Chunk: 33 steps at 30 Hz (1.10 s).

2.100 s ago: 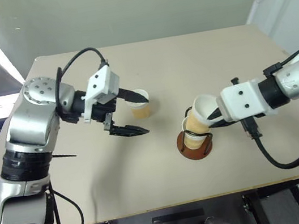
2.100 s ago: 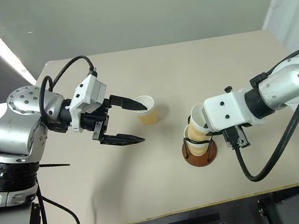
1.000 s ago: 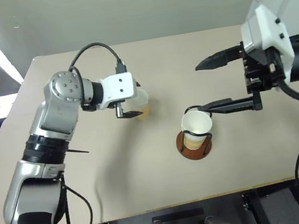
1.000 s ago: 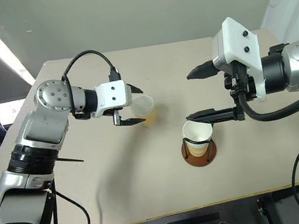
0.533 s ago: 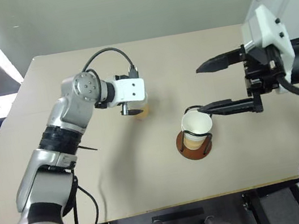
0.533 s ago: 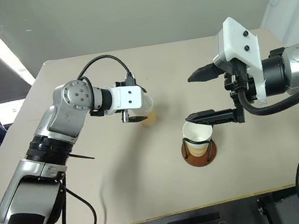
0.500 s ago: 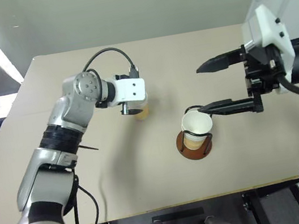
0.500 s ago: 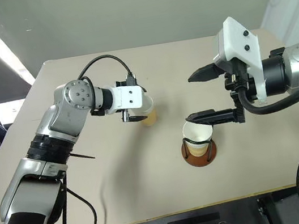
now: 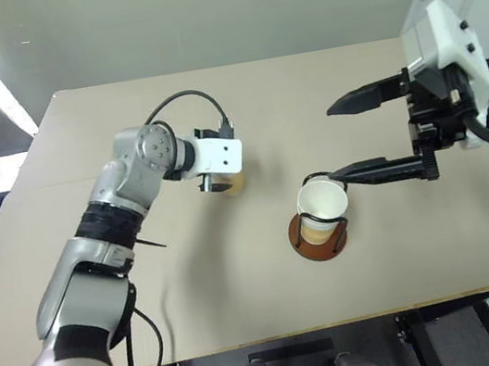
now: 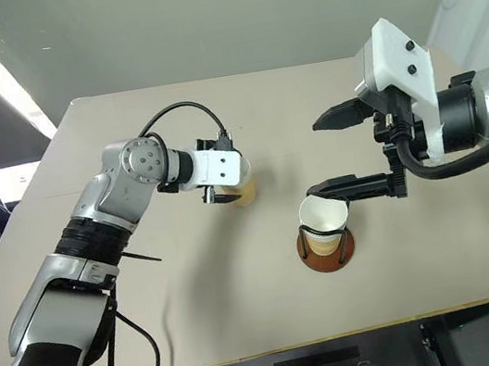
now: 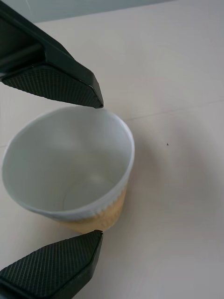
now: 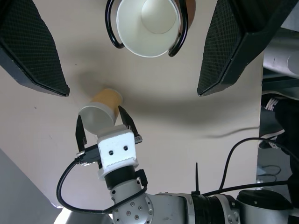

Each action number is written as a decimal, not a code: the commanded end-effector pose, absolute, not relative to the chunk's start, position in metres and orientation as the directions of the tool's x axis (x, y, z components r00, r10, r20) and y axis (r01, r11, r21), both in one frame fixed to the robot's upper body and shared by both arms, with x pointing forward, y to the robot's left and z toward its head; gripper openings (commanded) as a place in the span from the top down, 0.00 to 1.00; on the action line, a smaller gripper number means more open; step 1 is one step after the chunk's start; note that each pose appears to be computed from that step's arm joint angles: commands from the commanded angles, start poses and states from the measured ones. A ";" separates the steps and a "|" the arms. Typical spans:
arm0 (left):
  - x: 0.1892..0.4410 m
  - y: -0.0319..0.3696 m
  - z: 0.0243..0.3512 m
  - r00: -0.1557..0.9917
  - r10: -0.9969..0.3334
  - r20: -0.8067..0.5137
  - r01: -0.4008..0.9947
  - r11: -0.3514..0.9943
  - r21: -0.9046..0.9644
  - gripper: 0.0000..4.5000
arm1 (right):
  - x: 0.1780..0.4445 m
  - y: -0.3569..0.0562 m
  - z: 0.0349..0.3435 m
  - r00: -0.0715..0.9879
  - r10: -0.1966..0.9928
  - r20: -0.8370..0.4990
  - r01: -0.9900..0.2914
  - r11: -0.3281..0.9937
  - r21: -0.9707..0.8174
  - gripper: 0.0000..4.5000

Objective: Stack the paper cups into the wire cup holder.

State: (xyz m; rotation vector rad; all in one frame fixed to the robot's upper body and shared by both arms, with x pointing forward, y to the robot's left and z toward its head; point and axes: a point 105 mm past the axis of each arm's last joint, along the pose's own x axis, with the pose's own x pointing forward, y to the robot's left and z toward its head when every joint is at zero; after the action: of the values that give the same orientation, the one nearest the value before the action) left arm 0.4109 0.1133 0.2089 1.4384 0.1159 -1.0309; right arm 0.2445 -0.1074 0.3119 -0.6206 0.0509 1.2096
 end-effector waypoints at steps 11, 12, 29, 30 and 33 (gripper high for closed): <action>0.380 0.107 0.198 0.398 -0.564 -0.723 0.698 -0.326 0.638 0.79 | 0.246 -0.120 0.331 0.426 0.866 -0.261 -0.855 0.291 -0.429 0.00; 0.377 0.107 0.199 0.383 -0.571 -0.726 0.702 -0.331 0.631 0.86 | 0.248 -0.123 0.332 0.434 0.865 -0.251 -0.856 0.309 -0.415 0.00; 0.351 0.104 0.243 0.299 -0.678 -0.671 0.727 -0.294 0.621 0.99 | 0.248 -0.160 0.314 0.482 0.799 -0.361 -0.852 0.330 -0.407 0.00; 0.346 0.102 0.250 0.279 -0.698 -0.659 0.729 -0.293 0.619 0.99 | 0.245 -0.163 0.311 0.475 0.792 -0.385 -0.859 0.320 -0.400 0.00; 0.331 0.093 0.263 0.216 -0.751 -0.624 0.742 -0.289 0.605 0.99 | 0.241 -0.168 0.308 0.471 0.782 -0.407 -0.863 0.315 -0.394 0.00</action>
State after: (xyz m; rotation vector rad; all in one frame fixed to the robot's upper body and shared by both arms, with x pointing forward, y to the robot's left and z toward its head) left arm 0.3417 0.0991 0.2399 1.1776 0.0716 -1.4381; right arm 0.2488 -0.1669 0.2922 -0.5604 0.2188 1.1007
